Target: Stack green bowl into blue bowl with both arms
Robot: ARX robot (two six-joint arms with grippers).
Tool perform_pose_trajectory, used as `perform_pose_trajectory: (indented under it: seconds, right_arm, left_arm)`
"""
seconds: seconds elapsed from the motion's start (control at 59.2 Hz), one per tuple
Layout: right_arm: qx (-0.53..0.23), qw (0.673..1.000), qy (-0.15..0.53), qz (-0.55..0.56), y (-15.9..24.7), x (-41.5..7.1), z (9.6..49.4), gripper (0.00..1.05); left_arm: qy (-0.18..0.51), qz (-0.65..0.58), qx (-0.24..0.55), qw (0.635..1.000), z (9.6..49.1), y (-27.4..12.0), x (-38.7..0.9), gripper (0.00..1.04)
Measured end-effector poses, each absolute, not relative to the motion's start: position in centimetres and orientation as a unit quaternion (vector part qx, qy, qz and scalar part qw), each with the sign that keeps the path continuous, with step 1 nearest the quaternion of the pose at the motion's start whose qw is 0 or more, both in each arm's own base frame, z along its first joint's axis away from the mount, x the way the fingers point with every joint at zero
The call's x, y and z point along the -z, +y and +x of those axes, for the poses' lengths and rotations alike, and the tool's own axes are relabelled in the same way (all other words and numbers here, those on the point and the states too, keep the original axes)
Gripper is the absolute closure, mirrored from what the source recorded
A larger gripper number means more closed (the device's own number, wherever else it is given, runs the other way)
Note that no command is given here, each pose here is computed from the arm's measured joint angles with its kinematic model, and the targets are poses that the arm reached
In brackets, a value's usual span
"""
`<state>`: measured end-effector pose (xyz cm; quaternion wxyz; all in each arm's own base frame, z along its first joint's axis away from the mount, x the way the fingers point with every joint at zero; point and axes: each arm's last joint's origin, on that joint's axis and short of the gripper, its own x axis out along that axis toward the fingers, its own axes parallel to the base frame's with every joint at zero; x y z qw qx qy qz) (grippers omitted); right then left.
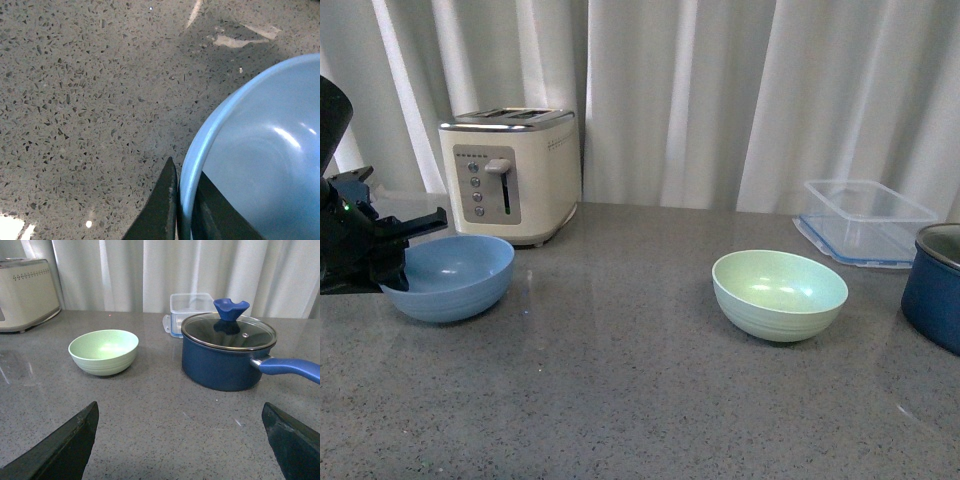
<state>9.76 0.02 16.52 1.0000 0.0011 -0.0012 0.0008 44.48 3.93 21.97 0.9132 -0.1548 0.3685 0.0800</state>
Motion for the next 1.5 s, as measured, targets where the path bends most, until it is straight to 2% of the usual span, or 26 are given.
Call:
perform_pose_trajectory:
  seconds: [0.287,0.439,0.557,0.726,0.861,1.502]
  right_arm:
    - [-0.001,1.0,-0.001,0.001,0.0,-16.5,9.8,0.1]
    - [-0.001,1.0,-0.001,0.001,0.0,-16.5,9.8,0.1]
    - [-0.001,1.0,-0.001,0.001,0.0,-16.5,9.8,0.1]
    - [-0.001,1.0,-0.001,0.001,0.0,-16.5,9.8,0.1]
    - [-0.001,1.0,-0.001,0.001,0.0,-16.5,9.8,0.1]
    - [-0.001,1.0,-0.001,0.001,0.0,-16.5,9.8,0.1]
  left_arm:
    - [0.346,-0.163,-0.05,0.923,43.2,3.9,-24.7,1.01]
    - [0.313,-0.158,-0.009,0.937,42.0,1.6,-28.1,1.01]
    - [0.311,-0.146,0.015,0.939,41.9,-1.0,-28.6,1.01]
    - [0.335,-0.127,0.052,0.932,42.7,-6.0,-27.3,1.01]
    - [0.348,-0.114,0.06,0.929,43.5,-8.2,-26.4,1.01]
    - [0.382,-0.097,0.058,0.917,45.6,-12.2,-22.9,1.01]
